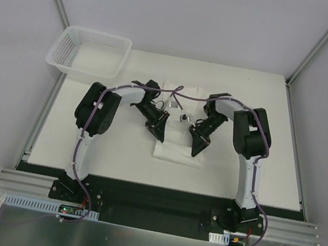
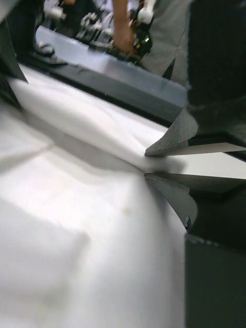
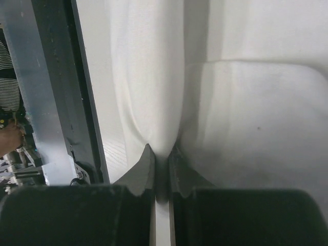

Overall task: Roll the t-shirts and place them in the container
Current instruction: Roll the T-shirt to the center of the board.

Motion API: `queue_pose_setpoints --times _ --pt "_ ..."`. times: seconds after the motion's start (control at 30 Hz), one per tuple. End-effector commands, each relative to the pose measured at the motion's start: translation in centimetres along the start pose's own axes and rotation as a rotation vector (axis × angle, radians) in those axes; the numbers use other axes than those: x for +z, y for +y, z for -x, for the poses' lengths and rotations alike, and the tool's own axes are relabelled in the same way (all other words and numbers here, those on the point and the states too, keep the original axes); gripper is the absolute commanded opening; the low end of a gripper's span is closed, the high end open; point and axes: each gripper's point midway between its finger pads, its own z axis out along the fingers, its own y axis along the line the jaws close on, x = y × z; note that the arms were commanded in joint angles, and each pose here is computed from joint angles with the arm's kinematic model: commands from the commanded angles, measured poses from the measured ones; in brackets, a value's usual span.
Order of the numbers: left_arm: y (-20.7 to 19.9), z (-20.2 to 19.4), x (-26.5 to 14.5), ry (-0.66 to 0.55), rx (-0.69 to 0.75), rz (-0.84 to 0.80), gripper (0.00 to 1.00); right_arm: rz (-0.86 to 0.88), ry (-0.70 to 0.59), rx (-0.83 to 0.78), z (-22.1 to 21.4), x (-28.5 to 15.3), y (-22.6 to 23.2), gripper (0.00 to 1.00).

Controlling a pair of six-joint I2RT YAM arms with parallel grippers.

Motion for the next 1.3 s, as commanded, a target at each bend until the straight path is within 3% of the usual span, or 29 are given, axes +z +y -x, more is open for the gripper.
queue_pose_setpoints --times 0.0,0.07,0.17,0.3,0.4,0.43,0.57,0.67,0.93,1.27 --pt "1.0 1.0 -5.8 -0.104 0.096 0.251 0.23 0.117 0.163 0.175 -2.7 -1.5 2.5 0.01" --pt "1.8 0.1 -7.1 -0.126 0.073 0.339 0.29 0.139 0.169 0.212 -2.5 -1.6 2.6 0.01" --pt "2.9 -1.5 -8.0 -0.126 0.040 0.416 0.31 0.164 0.196 0.256 -2.3 -1.6 2.2 0.01" --pt "1.2 -2.8 -8.9 -0.162 0.114 0.448 0.36 0.167 0.207 0.341 -1.9 -1.6 1.6 0.01" --pt "-1.0 -3.7 -9.5 -0.179 0.311 0.514 0.42 0.165 0.212 0.382 -1.8 -1.5 1.3 0.01" --pt "-2.2 -4.2 -9.8 -0.179 0.441 0.544 0.50 0.166 0.214 0.401 -1.7 -1.5 1.0 0.01" --pt "-5.1 -4.6 -7.6 -0.118 0.859 0.620 0.59 0.166 0.217 0.413 -1.6 -1.4 1.0 0.01" --pt "-6.8 -4.8 -4.8 -0.076 1.025 0.579 0.66 0.165 0.211 0.419 -1.6 -1.5 0.9 0.01" --pt "-6.5 -4.0 0.6 0.050 1.263 0.546 0.66 0.165 0.208 0.418 -1.5 -1.5 0.9 0.01" --pt "-2.8 -5.8 2.9 0.201 1.295 0.519 0.63 0.173 0.194 0.421 -1.5 -1.5 0.9 0.01"
